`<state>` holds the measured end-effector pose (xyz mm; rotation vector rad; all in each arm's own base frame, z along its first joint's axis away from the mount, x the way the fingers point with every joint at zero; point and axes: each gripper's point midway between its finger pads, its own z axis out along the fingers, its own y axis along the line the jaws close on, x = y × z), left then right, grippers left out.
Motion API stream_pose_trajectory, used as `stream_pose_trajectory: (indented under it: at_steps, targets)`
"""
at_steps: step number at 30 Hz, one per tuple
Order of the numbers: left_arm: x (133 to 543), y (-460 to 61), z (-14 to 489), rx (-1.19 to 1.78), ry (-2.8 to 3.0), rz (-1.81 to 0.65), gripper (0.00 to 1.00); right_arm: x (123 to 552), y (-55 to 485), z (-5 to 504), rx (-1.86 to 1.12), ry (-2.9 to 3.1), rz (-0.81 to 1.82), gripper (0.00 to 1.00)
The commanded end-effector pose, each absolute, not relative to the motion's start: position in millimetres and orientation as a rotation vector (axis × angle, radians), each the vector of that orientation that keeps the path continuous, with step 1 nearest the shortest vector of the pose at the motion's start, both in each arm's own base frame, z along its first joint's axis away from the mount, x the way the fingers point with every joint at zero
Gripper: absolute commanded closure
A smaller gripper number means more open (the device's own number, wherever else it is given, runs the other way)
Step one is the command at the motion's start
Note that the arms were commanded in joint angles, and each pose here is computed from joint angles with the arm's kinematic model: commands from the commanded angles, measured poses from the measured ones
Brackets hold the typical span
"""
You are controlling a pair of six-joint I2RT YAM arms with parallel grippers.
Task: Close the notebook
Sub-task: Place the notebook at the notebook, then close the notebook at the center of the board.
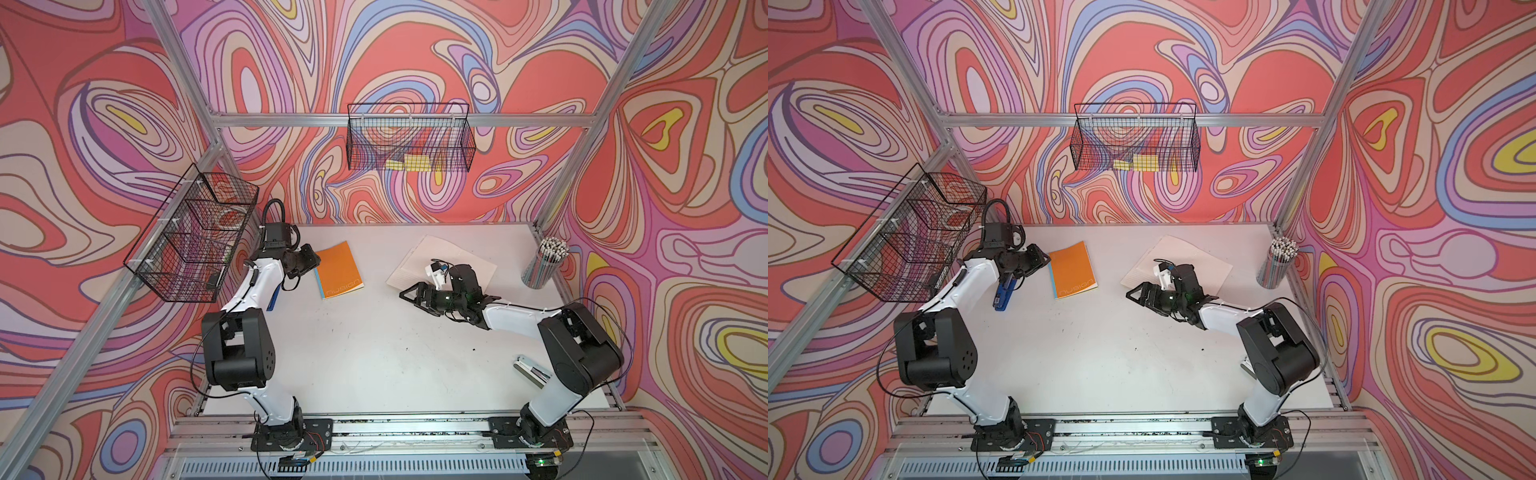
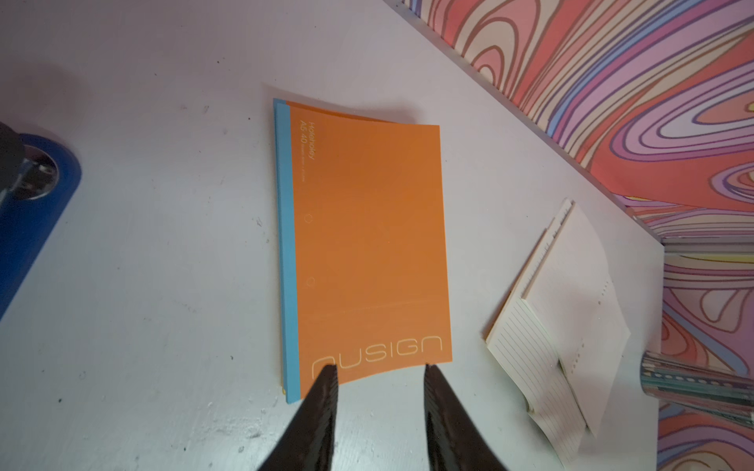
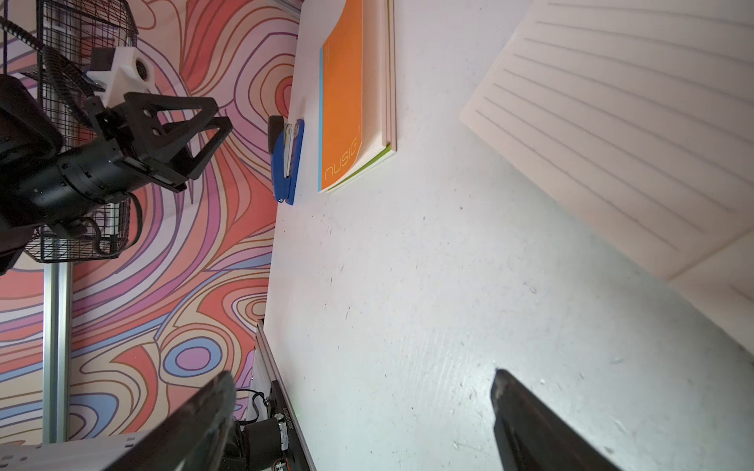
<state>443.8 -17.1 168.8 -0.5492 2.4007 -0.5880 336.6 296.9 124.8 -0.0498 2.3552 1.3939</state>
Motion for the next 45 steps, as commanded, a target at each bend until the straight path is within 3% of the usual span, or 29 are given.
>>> stream_pose_trajectory:
  at_steps: [1, 11, 23, 33, 45]
  targets:
    - [425, -37, 189, -0.505, 2.358, -0.693, 0.60, 330, 305, 140, -0.081, 2.331, 1.372, 0.02]
    - [346, -111, 200, -0.346, 2.349, -0.875, 0.50, 299, 319, 157, -0.110, 2.311, 1.371, 0.02]
    - [296, -214, 194, -0.153, 2.273, -1.125, 0.36, 275, 269, 142, -0.069, 2.373, 1.172, 0.02]
    - [320, -264, 172, -0.127, 2.262, -1.193, 0.37, 306, 187, 160, 0.067, 2.324, 1.094, 0.02]
    - [394, -305, 160, -0.172, 2.246, -1.174, 0.39, 363, 139, 152, 0.192, 2.292, 1.092, 0.01]
